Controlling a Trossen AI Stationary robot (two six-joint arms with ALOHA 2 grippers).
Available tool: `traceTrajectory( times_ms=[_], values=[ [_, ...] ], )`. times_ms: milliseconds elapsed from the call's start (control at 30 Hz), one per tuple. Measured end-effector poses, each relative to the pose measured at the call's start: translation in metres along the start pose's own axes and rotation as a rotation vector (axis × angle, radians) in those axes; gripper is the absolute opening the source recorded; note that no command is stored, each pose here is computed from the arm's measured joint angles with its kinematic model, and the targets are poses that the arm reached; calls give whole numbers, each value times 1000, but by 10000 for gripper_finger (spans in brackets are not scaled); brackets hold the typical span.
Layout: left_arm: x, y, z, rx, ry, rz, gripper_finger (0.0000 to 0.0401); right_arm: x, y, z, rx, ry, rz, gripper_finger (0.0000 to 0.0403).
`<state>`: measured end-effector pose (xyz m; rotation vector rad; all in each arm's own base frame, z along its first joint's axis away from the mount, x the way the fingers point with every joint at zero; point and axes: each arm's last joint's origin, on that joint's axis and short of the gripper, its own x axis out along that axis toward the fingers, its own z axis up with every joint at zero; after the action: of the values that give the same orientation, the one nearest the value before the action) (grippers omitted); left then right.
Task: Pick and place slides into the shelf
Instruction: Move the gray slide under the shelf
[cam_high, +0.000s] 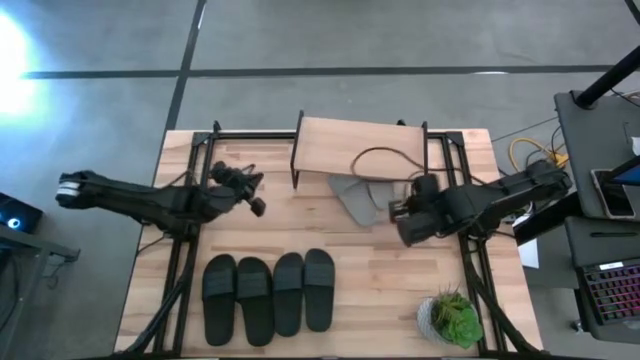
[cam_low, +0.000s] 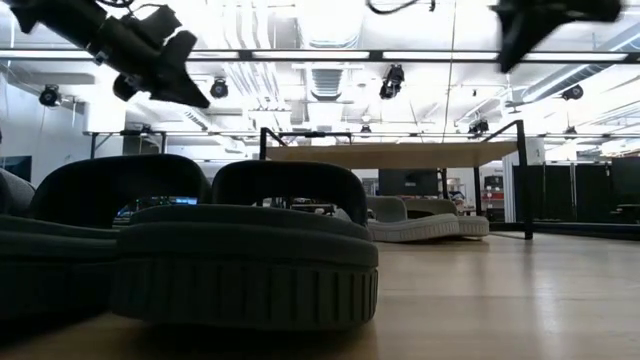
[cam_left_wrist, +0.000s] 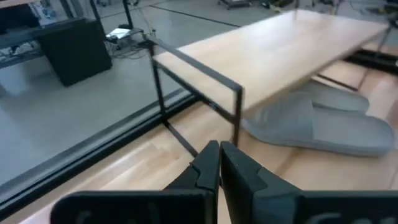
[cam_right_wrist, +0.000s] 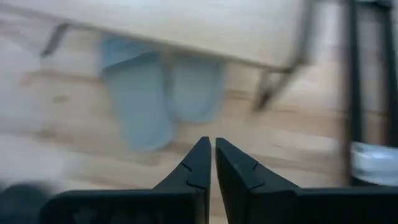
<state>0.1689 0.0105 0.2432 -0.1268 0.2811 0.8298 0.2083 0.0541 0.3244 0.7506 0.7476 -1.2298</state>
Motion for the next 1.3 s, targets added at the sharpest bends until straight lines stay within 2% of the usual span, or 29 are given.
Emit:
traceTrajectory(
  times_ms=[33, 133, 233, 333, 400, 567, 700, 867, 1133, 1233, 1300],
  values=[
    [0, 5, -2, -7, -2, 14, 0, -2, -5, 2, 21, 8, -16, 24],
    [-2, 17, -8, -49, -15, 36, 0, -5, -8, 3, 33, 65, 31, 44],
    [-6, 25, -17, -84, -17, 11, 0, -5, -6, 0, 23, 102, 34, 72],
    [-8, 31, -24, -115, -25, 15, 0, -2, -10, -1, 48, 86, -17, 105],
    [-8, 34, -25, -123, -34, 32, 0, -2, -7, -1, 68, 80, 14, 125],
    [-6, 38, -28, -124, -32, 51, 0, 5, 21, -12, 43, 104, 172, 161],
    [-6, 38, -29, -125, -27, 43, 0, 21, 47, -29, -56, 143, 189, 171],
    [-5, 35, -29, -125, -8, -9, 0, 36, 55, -59, -122, 260, 78, 134],
    [-4, 34, -31, -114, 8, -20, 0, 53, 70, -94, -157, 264, 32, 21],
    [-4, 34, -32, -112, 10, -20, 0, 52, 69, -97, -96, 249, 25, 12],
    [-5, 35, -30, -118, 4, -20, 0, 43, 63, -91, -22, 190, 53, 11]
  ],
)
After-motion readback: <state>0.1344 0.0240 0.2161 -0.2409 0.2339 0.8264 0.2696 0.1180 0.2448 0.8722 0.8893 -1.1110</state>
